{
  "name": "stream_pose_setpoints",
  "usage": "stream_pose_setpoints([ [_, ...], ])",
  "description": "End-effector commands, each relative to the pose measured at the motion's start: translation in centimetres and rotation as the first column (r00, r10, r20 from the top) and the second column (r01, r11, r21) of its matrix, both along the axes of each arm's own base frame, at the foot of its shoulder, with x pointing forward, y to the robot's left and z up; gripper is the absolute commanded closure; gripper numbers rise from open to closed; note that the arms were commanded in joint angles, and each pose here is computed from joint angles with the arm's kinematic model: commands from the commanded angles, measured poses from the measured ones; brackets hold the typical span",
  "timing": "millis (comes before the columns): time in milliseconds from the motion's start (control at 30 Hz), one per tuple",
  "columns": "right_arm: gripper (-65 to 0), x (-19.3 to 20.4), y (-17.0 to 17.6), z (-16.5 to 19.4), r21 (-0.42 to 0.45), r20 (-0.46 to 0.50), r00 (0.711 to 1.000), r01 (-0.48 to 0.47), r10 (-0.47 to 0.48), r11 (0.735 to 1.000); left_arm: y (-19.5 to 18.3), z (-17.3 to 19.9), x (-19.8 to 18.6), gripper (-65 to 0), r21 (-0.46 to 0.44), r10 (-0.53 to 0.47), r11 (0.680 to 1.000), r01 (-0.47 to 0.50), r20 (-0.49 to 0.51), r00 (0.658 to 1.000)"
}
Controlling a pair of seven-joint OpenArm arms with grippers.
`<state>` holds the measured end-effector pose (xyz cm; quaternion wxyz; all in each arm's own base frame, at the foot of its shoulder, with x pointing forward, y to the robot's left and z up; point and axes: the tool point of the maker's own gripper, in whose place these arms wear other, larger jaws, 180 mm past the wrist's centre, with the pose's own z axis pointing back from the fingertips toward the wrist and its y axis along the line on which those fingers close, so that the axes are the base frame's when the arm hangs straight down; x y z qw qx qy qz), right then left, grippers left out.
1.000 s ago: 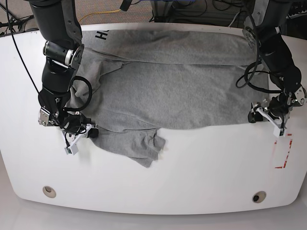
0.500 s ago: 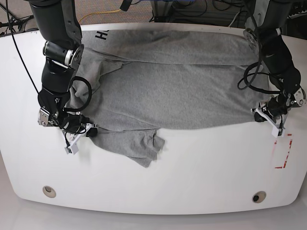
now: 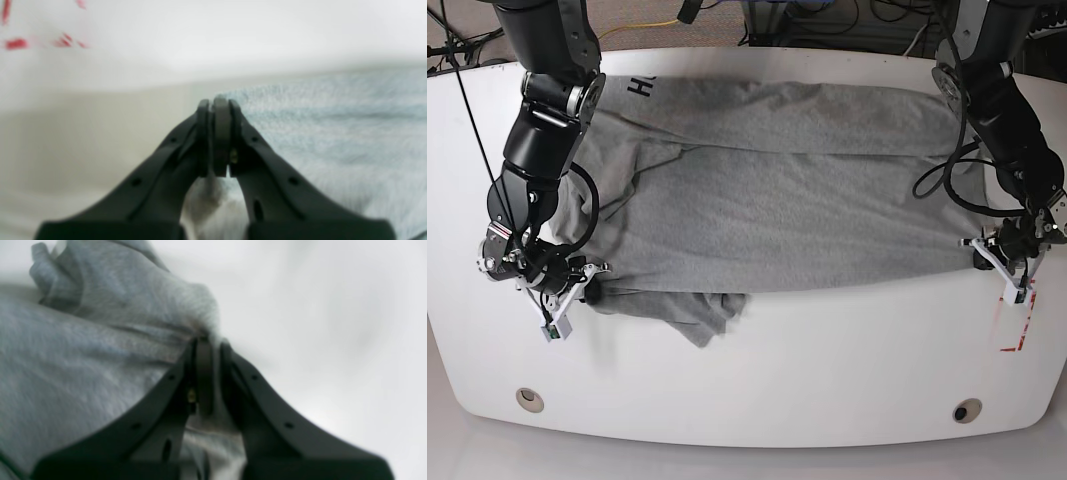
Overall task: Fold the T-shirt properly
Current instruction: 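Lift the hem with both grippers and fold it over toward the collar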
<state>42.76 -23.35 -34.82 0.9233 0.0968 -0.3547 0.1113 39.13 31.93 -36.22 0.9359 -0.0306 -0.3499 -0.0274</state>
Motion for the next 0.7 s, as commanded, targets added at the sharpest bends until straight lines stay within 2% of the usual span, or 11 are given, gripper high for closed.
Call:
stream_pose_setpoints([
  [0,0.0,0.9,-1.2,3.5,-0.063,0.077,0.997,0.009,-0.004,0.998,1.5,3.3,1.1,0.0,0.057,0.009,0.998,-0.013,0.072,0.997],
  [400,0.0,-4.7,-2.5,4.9,-0.277,0.041,0.999,-0.002,0.014,0.961,2.8,4.6,-1.7,0.0,0.179,0.02,0.984,-0.022,0.01,1.0],
  [667,0.0,-8.9,-2.2,3.6,-0.336,0.009,0.999,-0.03,0.035,0.941,2.3,3.9,-6.3,0.0,0.274,0.031,0.962,-0.005,-0.092,0.995],
])
